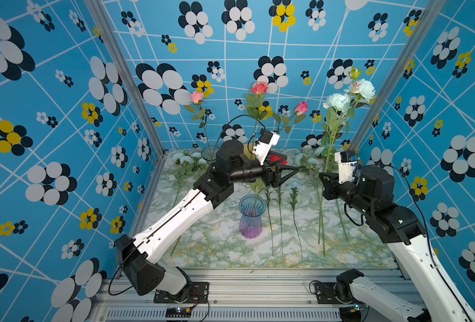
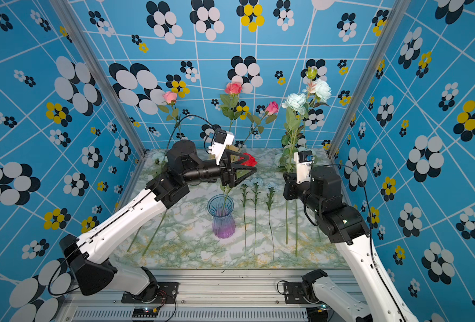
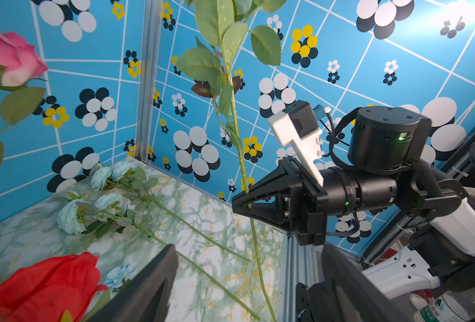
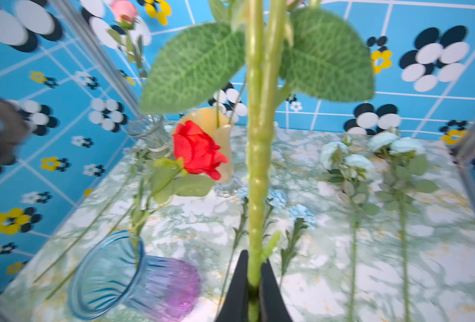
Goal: Pick out blue flowers from the vase
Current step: Place the flower at the center of the board.
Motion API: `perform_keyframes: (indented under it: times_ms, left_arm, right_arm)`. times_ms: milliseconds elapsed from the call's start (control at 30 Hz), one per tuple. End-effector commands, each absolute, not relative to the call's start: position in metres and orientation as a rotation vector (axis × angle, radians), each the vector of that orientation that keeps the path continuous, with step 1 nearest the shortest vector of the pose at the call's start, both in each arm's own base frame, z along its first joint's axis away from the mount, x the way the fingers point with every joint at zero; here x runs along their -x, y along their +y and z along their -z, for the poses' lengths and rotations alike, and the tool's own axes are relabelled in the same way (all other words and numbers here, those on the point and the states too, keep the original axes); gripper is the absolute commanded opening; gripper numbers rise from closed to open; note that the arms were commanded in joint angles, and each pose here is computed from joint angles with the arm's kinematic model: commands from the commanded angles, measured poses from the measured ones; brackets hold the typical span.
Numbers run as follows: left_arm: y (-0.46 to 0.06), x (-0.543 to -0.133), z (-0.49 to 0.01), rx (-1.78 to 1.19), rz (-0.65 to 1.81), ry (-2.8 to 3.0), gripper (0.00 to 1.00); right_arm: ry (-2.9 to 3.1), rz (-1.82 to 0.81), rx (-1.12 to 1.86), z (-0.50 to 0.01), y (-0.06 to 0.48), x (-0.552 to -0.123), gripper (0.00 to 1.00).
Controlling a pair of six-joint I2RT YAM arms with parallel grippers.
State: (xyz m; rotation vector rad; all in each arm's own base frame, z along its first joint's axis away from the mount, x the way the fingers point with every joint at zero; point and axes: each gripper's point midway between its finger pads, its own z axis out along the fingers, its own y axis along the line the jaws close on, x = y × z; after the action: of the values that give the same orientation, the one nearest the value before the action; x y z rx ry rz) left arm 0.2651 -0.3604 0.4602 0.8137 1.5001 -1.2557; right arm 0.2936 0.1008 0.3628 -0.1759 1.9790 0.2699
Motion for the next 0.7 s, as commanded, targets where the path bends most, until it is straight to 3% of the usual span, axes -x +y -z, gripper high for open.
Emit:
perform_keyframes:
  times_ms: [0,167,367,667]
  left_arm:
    - [-0.326,-0.272,-0.468,-0.735,1.089,1.491,0.85]
    - [-0.270,-0.290,-0.458,-0.564,1.036,1.517,0.85]
    - [-0.210,-0.309,-0.435,-0.382,0.958,1.560,0.85]
    - [-0.172,-0.339,-0.403,-0.248,0.904,1.619,0.85]
  right_arm:
    - [2.098,0.078,0.090,-0.340,0.055,-0.301,0.00]
    - [2.168,0.338,0.023,-0.318,0.029,-0.322,0.00]
    - [2.208,0.466,-0.082,-0.286,-0.001,-0.349,0.00]
    - [2.259,0.720,-0.256,-0.232,-0.078,-0.382,0.00]
